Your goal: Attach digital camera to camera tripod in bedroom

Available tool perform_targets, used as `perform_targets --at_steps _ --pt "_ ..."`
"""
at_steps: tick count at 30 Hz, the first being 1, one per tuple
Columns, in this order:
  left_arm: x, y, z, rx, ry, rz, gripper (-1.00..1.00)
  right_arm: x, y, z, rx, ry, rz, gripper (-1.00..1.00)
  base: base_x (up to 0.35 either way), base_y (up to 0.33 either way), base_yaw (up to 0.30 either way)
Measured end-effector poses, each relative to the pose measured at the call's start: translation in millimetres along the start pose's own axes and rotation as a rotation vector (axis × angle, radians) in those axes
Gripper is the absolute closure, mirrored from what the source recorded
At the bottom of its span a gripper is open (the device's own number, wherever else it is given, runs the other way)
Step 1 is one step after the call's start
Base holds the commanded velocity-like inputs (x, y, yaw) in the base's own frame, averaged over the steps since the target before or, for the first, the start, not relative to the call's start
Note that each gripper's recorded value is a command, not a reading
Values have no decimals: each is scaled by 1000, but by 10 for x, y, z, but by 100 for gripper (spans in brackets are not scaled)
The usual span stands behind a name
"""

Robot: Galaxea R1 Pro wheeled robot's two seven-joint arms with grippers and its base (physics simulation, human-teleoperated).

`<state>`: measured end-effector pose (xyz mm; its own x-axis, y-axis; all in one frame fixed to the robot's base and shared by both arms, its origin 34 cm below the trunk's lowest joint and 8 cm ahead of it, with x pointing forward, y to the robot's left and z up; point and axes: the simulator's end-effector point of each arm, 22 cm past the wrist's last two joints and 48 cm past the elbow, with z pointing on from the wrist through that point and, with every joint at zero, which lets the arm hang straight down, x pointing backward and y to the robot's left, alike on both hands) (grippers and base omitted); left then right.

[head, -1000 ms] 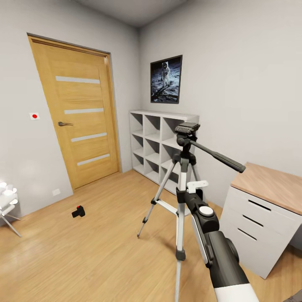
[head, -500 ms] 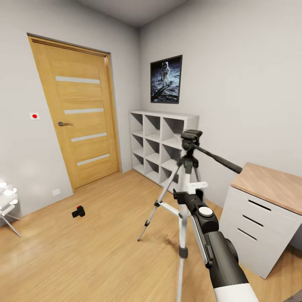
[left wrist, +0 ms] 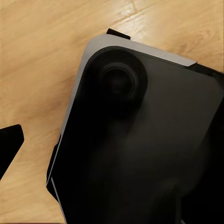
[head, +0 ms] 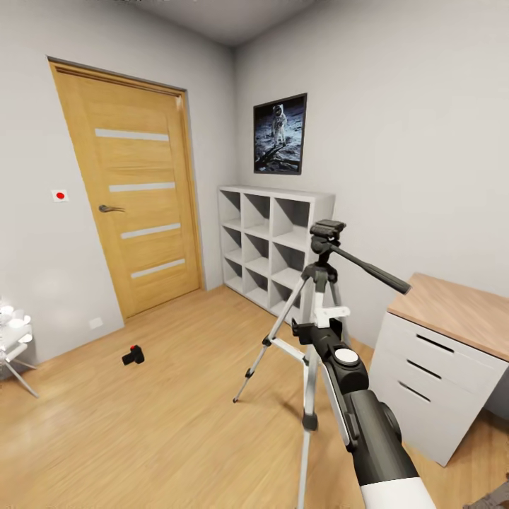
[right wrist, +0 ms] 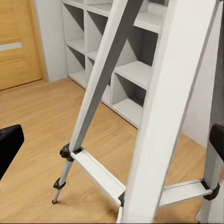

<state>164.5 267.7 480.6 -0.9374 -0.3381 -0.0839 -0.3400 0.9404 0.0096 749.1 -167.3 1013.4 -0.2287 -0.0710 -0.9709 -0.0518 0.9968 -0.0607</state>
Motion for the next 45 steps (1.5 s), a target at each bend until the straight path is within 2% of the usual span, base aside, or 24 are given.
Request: perform_targets --at_steps 15,16,19,23,27,28,30,31,32,37,39,40,44,45 --pt "1 0 0 0 0 -1 -100 171 40 42 -10 40 -4 -100 -225 0 0" --pt "2 0 -1 0 1 -1 -100 302 65 70 -15 70 -6 -100 -19 0 0" --pt "1 4 -1 0 0 -1 -100 437 89 81 -21 98 -7 -100 -12 0 0" --pt "0 8 -1 -1 0 -1 -100 814 88 108 -27 173 -20 -100 -5 0 0" --pt "-1 10 -1 -1 0 -1 -100 1260 45 114 -28 262 -40 -100 -2 0 0" --pt "-1 10 -1 -1 0 -1 -100 1498 15 107 -29 310 -50 -100 0 0 0" --pt "-1 10 -1 -1 0 -1 -100 1758 -31 92 -28 362 -64 -100 0 0 0" --pt "-1 10 -1 -1 0 -1 -100 2001 -87 70 -26 408 -76 -100 0 0 0" --pt "-1 10 -1 -1 0 -1 -100 2437 -183 15 -24 478 -95 -100 0 0 0" --pt "-1 10 -1 -1 0 -1 -100 3114 -306 -146 -16 581 -86 -100 0 0 0" --pt "-1 11 -1 -1 0 -1 -100 3580 -357 -341 -11 672 -66 -100 0 0 0" --pt "-1 11 -1 -1 0 -2 -100 3585 -356 -344 -11 673 -66 -100 0 0 0" --pt "-1 11 -1 -1 0 -2 -100 4067 -439 -623 -8 784 -63 -100 0 0 0" --pt "-3 17 -1 -2 0 -3 -100 4454 -606 -900 3 871 -73 -100 0 0 0"
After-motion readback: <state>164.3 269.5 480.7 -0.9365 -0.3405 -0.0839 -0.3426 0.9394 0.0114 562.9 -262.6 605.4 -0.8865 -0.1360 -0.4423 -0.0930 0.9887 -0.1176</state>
